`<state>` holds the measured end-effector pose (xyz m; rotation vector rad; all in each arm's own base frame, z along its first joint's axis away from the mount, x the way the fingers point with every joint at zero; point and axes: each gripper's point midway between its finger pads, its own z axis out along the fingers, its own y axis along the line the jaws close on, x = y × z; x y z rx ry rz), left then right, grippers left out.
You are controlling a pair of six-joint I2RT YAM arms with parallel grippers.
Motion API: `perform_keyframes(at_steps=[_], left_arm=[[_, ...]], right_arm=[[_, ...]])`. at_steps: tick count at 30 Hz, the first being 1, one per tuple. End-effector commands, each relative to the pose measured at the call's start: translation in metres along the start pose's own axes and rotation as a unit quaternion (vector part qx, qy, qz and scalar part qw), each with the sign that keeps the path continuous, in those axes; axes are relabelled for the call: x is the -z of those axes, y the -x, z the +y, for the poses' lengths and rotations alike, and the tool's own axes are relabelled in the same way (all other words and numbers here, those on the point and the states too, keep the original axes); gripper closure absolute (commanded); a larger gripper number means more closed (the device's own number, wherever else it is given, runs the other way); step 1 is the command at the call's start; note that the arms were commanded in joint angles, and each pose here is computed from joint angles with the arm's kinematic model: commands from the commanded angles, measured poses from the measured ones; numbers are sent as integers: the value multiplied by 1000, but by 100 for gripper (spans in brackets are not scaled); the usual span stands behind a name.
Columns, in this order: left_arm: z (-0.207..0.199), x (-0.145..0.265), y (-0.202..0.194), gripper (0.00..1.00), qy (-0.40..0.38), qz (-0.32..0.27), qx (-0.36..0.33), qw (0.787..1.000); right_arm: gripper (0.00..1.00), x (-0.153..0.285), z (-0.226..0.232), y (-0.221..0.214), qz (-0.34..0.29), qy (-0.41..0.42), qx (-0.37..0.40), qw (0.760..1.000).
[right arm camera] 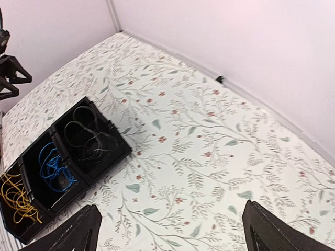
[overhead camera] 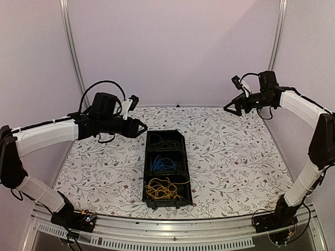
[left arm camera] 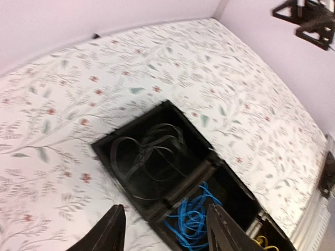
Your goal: Untangle the cables
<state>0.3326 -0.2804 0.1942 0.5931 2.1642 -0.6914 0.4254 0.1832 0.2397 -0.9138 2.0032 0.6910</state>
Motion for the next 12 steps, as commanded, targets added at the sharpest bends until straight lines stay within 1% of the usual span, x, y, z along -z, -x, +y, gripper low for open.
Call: perform_keyframes(at_steps=[1, 2, 3, 4, 6, 7, 9, 12], left_arm=[[90, 45, 26, 40, 219, -43, 9, 975], [101, 54, 29, 37, 244, -52, 12, 968], [109, 61, 31, 33, 263, -60, 15, 963], [115, 67, 33, 32, 274, -66, 17, 959], [116, 74, 39, 32, 272, -79, 15, 959], [114, 76, 42, 32, 268, -85, 13, 960], [109, 78, 46, 32, 256, -93, 16, 962], [102, 77, 48, 30, 237, -99, 25, 966]], right_arm=[[1, 54, -23, 27, -59, -98, -7, 993], [1, 64, -28, 28, -69, -135, 2, 988], [1, 70, -38, 26, -77, -174, -5, 982], [1, 79, -44, 25, -93, -211, -33, 972], [1, 95, -45, 24, -117, -248, -49, 960], [1, 97, -45, 18, -123, -257, -59, 957], [1, 109, -36, 24, -150, -262, -54, 952], [1, 114, -29, 23, -165, -259, -61, 950]])
